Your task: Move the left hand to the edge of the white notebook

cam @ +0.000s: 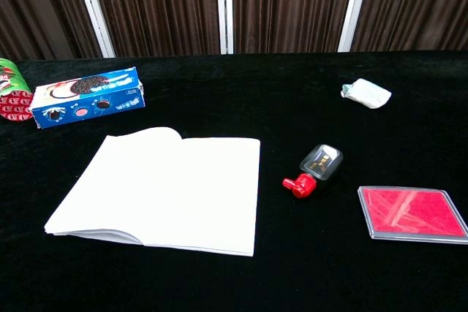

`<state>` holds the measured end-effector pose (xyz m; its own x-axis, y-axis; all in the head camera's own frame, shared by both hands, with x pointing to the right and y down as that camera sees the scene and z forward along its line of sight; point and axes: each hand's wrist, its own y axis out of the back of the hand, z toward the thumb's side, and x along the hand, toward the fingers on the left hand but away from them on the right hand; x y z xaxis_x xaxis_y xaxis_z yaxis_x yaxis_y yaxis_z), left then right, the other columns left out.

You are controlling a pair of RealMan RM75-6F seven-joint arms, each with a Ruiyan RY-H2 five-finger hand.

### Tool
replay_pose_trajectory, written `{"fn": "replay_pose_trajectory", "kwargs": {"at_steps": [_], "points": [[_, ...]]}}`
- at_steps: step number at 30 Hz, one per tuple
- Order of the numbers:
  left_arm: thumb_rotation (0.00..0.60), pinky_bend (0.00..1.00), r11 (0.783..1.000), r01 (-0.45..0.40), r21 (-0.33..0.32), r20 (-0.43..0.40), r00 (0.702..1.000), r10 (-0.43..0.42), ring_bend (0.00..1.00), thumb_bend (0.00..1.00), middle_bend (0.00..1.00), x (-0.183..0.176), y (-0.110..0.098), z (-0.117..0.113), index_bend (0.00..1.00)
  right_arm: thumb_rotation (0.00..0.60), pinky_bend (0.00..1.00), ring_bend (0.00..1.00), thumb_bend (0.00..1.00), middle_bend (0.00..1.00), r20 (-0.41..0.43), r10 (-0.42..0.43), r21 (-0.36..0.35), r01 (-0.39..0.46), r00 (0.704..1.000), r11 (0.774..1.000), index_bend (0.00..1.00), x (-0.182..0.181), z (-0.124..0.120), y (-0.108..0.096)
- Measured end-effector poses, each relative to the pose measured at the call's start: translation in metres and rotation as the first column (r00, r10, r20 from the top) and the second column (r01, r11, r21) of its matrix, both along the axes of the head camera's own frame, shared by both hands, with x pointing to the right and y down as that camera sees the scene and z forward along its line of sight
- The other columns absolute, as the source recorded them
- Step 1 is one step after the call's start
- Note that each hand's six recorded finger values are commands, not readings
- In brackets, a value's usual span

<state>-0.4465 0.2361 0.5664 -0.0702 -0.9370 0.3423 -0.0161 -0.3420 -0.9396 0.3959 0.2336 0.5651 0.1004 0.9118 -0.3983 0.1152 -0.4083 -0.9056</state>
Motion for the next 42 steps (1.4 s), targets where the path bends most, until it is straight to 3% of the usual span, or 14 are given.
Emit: {"fn": "replay_pose_trajectory", "kwargs": {"at_steps": [19, 28, 34, 42], "points": [[0.6, 0.0, 1.0, -0.011, -0.014, -0.009, 1.0, 0.01, 0.0, 0.15, 0.0, 0.002, 0.0, 0.004, 0.0, 0.6, 0.0, 0.0, 0.09, 0.0, 0.004, 0.012, 0.007, -0.012, 1.0, 1.0, 0.0, 0.002, -0.002, -0.002], [0.6, 0.0, 0.995, -0.086, -0.042, -0.035, 0.996, 0.084, 0.0, 0.16, 0.0, 0.018, 0.005, 0.01, 0.0, 0.6, 0.0, 0.0, 0.08, 0.0, 0.007, 0.01, 0.005, -0.01, 1.0, 1.0, 0.0, 0.001, -0.003, -0.001], [0.6, 0.0, 0.977, -0.184, -0.109, -0.074, 0.982, 0.176, 0.0, 0.17, 0.0, 0.048, 0.015, 0.028, 0.0, 0.6, 0.0, 0.0, 0.09, 0.0, 0.013, 0.014, 0.008, -0.014, 1.0, 1.0, 0.0, 0.001, -0.005, -0.002], [0.6, 0.0, 0.931, -0.309, -0.192, -0.09, 0.951, 0.296, 0.0, 0.24, 0.0, 0.093, 0.03, 0.063, 0.0, 0.6, 0.0, 0.0, 0.08, 0.0, 0.014, 0.021, -0.003, -0.021, 1.0, 1.0, 0.0, 0.003, -0.003, -0.001]]}}
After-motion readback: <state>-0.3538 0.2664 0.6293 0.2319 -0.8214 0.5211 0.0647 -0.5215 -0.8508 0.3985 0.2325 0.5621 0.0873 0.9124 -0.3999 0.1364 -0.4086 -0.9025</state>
